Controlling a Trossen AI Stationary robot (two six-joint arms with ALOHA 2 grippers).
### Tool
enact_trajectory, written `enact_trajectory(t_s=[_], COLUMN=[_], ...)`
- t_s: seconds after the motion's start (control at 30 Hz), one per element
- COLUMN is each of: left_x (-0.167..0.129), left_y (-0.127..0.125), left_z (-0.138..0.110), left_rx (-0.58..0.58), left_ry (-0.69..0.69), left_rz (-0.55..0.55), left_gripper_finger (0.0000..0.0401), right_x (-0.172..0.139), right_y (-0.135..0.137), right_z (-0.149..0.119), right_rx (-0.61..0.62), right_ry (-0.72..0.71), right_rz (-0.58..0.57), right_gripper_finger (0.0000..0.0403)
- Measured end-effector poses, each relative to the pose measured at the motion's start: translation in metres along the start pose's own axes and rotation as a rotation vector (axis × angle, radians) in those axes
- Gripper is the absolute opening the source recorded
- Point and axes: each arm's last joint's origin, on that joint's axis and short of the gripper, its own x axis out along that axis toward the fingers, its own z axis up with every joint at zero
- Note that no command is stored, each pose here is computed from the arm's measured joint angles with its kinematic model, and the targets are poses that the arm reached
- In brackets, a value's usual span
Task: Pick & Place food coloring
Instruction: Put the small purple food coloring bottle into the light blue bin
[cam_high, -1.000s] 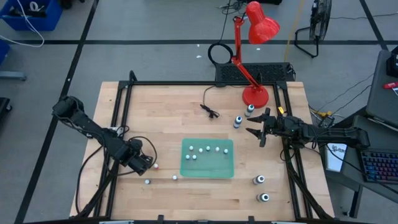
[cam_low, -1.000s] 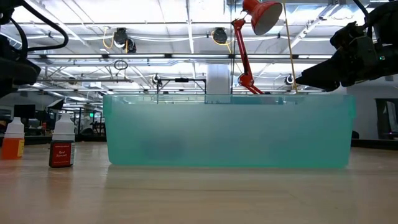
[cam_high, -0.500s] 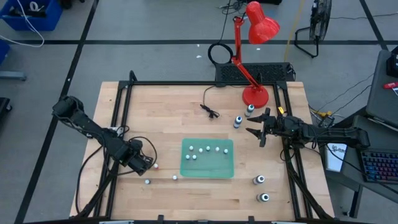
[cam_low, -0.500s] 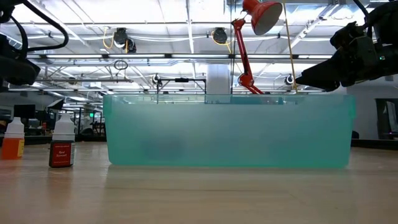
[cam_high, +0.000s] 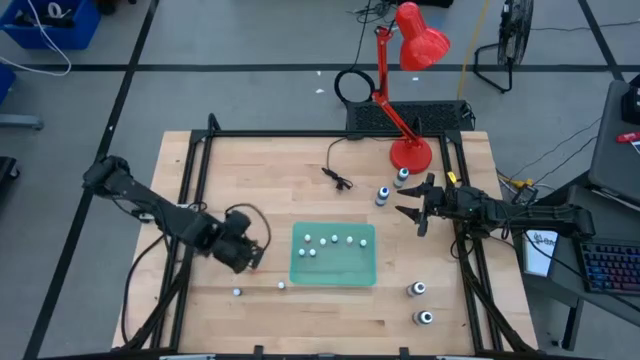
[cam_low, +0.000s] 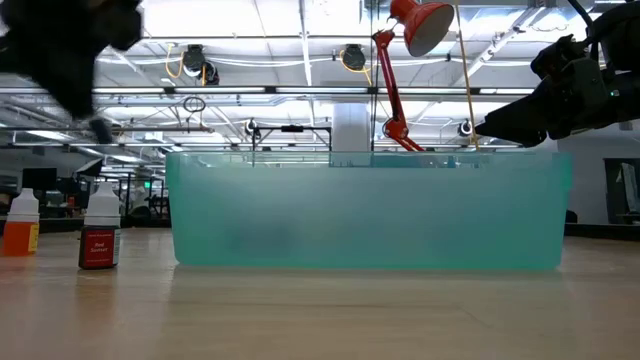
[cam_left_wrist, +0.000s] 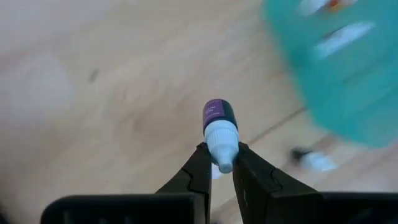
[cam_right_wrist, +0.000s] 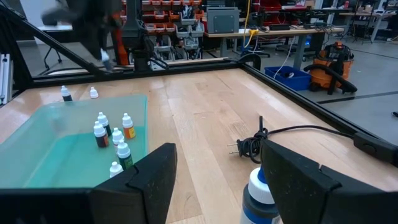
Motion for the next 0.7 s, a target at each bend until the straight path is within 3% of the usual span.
enact_trajectory(t_s=[0.27, 0.5, 0.7], left_x=[-0.019, -0.001, 0.027], left_y=[-0.041, -0.093, -0.127], left_z=[0.060, 0.111, 0.128], left_rx=[0.184, 0.435, 0.612], left_ry=[-0.006, 0.091, 0.154], left_rz=[-0.078, -0.132, -0.079], left_gripper_finger=[0.0046, 0.0046, 0.0046], right_x=[0.000, 0.000, 0.000], right_y=[0.000, 0.000, 0.000], right_z=[0.000, 0.000, 0.000], right_rx=[0.000, 0.000, 0.000], right_ry=[0.000, 0.000, 0.000], right_rz=[0.000, 0.000, 0.000], right_gripper_finger=[0.0222, 0.0222, 0.0222])
